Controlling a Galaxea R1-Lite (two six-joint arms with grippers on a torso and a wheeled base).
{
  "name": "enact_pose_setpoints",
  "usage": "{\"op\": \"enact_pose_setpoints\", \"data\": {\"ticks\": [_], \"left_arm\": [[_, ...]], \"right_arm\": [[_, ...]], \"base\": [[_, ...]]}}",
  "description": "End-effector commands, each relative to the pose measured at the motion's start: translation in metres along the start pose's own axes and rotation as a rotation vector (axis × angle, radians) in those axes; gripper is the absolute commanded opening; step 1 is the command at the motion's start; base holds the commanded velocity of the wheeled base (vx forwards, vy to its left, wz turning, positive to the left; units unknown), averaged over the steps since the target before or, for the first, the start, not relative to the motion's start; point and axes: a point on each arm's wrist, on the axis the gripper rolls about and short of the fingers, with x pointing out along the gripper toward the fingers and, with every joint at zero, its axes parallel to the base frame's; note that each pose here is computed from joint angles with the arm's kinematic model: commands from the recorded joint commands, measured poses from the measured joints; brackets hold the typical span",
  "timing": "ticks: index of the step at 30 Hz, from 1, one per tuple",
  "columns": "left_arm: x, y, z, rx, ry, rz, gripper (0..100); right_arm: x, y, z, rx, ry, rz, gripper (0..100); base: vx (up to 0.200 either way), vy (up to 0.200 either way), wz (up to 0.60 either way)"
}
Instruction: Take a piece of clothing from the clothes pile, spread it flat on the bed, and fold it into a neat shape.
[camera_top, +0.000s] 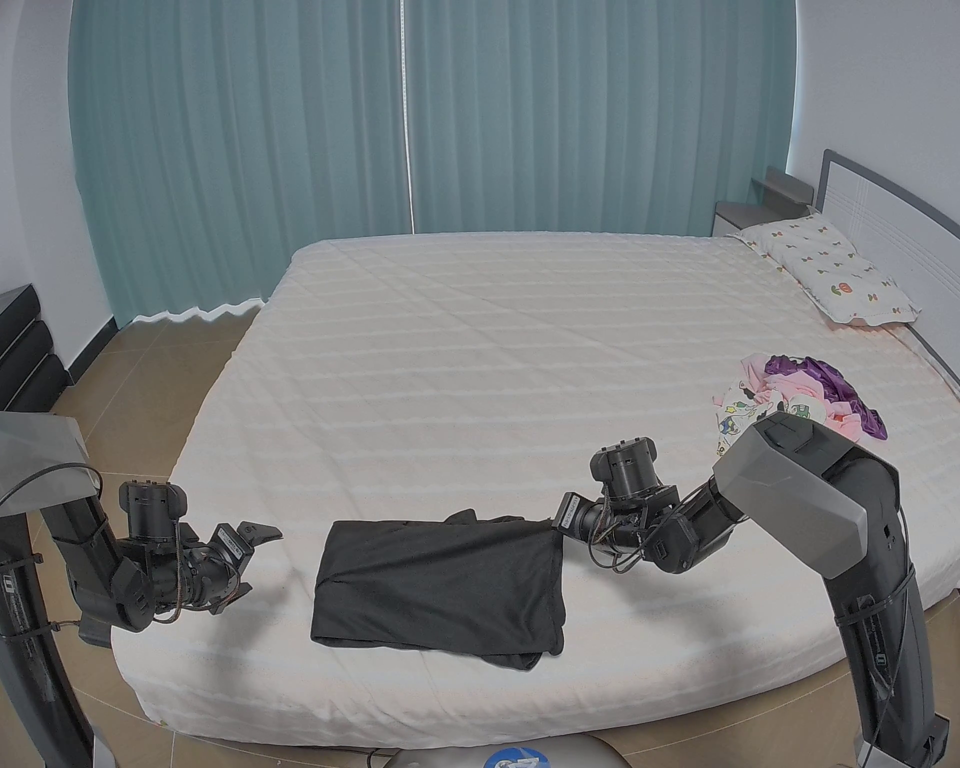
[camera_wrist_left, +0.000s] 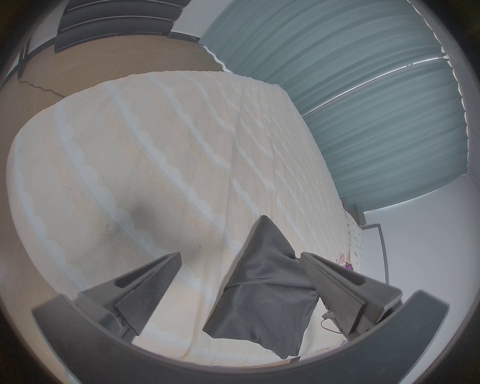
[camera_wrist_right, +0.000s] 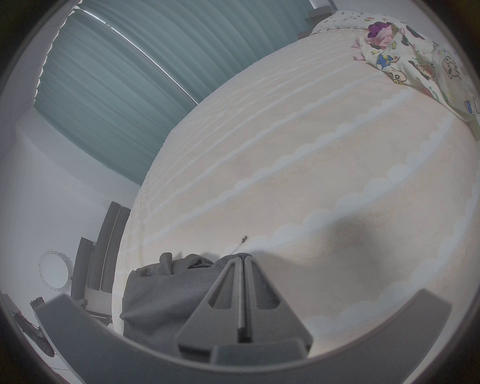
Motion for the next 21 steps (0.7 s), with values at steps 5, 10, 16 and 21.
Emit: {"op": "enact_pose_setpoints", "data": {"ticks": [5,10,16,21], "left_arm": [[0.001,0.0,0.0,-0.001,-0.001,0.001,100],[0.0,0.001,0.0,-0.003,-0.001,0.003,100],[0.001,0.0,0.0,-0.001,-0.001,0.001,100],[0.0,0.0,0.0,0.0,-0.001,0.001,100]], "right_arm": [[-0.006,-0.007,0.008,0.018,-0.008,-0.018,0],[-0.006,-0.008,0.007,0.019,-0.007,-0.021,0],[-0.007,-0.009,0.003,0.018,0.006,-0.032,0],[-0.016,-0.006,0.011,0.023,-0.026,-0.028,100]], "base": [[0.0,0.0,0.0],[0.0,0.0,0.0],[0.0,0.0,0.0],[0.0,0.0,0.0]]}}
